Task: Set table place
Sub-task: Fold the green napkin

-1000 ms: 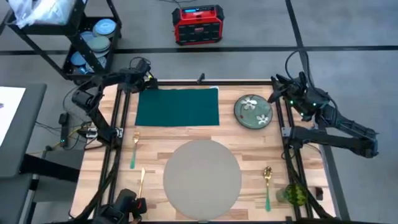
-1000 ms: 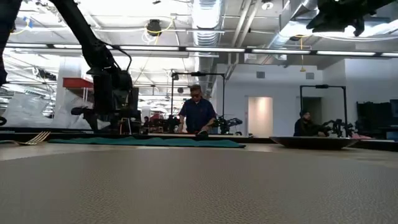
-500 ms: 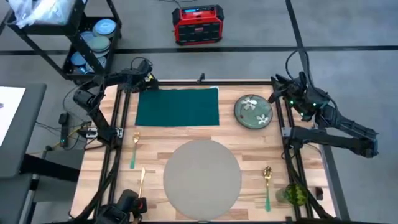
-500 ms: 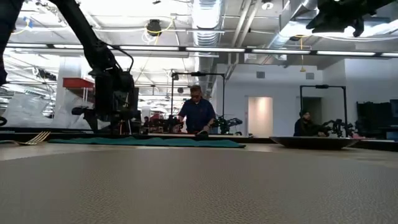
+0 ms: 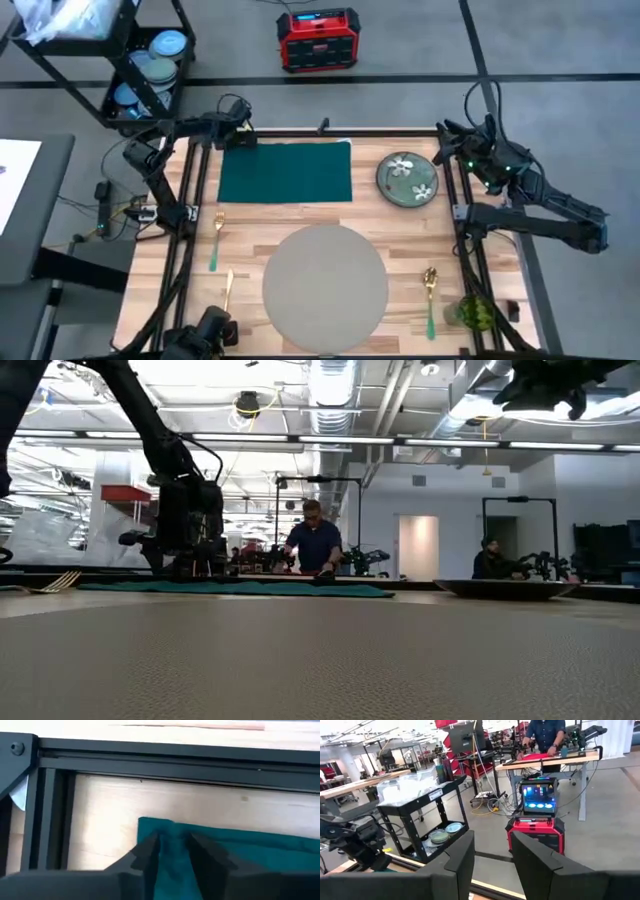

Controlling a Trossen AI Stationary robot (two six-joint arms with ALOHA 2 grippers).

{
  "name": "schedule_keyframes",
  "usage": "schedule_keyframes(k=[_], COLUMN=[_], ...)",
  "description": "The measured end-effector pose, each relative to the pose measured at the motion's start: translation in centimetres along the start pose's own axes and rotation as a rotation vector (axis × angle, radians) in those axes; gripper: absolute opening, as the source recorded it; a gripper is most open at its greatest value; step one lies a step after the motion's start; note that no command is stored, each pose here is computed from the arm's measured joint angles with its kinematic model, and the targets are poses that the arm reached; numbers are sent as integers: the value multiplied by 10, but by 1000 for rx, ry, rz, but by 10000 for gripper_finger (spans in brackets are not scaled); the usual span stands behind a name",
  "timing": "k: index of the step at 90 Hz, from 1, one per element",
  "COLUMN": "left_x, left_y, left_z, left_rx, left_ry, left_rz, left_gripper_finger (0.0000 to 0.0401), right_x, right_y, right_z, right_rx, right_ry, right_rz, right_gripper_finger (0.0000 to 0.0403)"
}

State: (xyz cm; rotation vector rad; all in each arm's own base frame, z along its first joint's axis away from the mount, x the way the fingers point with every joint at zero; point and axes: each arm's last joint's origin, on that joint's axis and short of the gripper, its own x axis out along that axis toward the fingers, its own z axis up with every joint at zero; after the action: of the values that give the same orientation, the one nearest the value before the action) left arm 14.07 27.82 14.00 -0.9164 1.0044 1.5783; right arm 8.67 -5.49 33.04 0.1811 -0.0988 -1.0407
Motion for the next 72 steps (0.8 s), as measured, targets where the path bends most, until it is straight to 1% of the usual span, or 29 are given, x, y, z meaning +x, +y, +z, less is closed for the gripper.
schedule_keyframes(k=[12,17,36,44,52,72], left_x=[1,1,-3,-11,-20,-40], left_y=[2,2,-4,-10,-14,-28], left_z=[1,1,-2,-5,-6,-4], left_rx=[-41,-55,-99,-92,-81,-77], left_ry=[25,30,63,108,144,173], left_rz=[-28,-35,-86,-135,-157,-214], left_gripper_finger=[23,8,2,1,0,0], right_x=[-3,-4,-4,-4,-4,-4], right_y=[-2,-2,-3,-3,-3,-3], right_z=[2,2,3,2,2,2], right_rx=[-24,-32,-36,-40,-42,-42], right_ry=[-13,-16,-20,-15,-12,-12], right_rz=[2,2,1,0,0,0], right_gripper_finger=[118,118,118,118,118,118])
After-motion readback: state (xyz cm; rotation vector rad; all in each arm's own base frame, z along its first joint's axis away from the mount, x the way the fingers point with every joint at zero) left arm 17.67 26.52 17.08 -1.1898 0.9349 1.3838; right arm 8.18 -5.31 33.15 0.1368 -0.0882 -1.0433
